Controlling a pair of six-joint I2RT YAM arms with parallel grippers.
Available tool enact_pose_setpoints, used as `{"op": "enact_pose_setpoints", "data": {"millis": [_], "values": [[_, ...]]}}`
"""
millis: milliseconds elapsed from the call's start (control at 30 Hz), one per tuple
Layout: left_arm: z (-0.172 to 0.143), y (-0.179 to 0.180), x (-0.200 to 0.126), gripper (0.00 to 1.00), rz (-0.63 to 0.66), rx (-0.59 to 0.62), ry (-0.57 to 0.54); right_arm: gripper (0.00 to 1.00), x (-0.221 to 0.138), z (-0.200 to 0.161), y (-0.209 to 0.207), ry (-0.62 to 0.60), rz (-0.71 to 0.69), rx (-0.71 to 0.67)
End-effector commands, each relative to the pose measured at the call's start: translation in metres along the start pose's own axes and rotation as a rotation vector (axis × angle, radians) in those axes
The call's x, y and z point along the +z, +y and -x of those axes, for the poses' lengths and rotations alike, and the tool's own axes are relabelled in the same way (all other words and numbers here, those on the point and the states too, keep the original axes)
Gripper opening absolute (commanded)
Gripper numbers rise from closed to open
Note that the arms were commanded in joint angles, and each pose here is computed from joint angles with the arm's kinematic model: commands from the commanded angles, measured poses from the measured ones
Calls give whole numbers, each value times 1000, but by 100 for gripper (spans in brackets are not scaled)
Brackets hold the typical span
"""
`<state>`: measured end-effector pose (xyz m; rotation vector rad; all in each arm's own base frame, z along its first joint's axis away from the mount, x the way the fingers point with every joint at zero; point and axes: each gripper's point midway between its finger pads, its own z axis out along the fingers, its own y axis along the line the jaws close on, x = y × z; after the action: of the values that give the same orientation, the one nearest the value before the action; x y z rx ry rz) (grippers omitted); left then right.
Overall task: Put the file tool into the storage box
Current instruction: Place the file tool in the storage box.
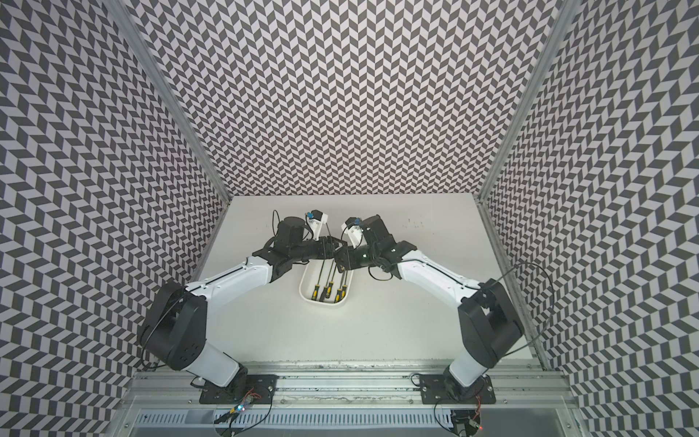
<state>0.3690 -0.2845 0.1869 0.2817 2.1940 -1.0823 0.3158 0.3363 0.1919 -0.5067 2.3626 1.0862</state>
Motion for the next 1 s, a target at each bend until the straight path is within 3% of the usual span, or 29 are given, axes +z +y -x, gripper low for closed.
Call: {"op": "enact_pose_setpoints", "data": {"millis": [0, 67, 233, 267, 400, 500, 567, 700, 967], "values": [[-14, -1, 5, 52, -14, -3, 56, 3, -21, 41, 40, -147, 104, -113], [-14, -1, 6, 48, -17, -4, 55, 3, -22, 41, 42, -146, 110, -112], [-11, -6, 3, 5, -37, 10, 40, 3, -20, 37, 37, -140, 99, -103], [-10, -7, 1, 0, -36, 13, 31, 3, -20, 36, 36, -140, 95, -103], [-6, -5, -4, 0, -9, 31, 20, 7, -20, 35, 30, -145, 68, -97], [-6, 9, -6, 0, 55, 36, 30, 30, -20, 36, 18, -159, 6, -77], [-7, 24, -9, 0, 125, 47, 46, 39, -22, 37, 8, -174, -41, -65], [-23, 51, -9, 0, 249, 95, 121, 41, -28, 33, -9, -189, -78, -37], [-81, 77, 14, 0, 307, 58, 317, 40, -30, 31, -32, -182, -119, 4]]}}
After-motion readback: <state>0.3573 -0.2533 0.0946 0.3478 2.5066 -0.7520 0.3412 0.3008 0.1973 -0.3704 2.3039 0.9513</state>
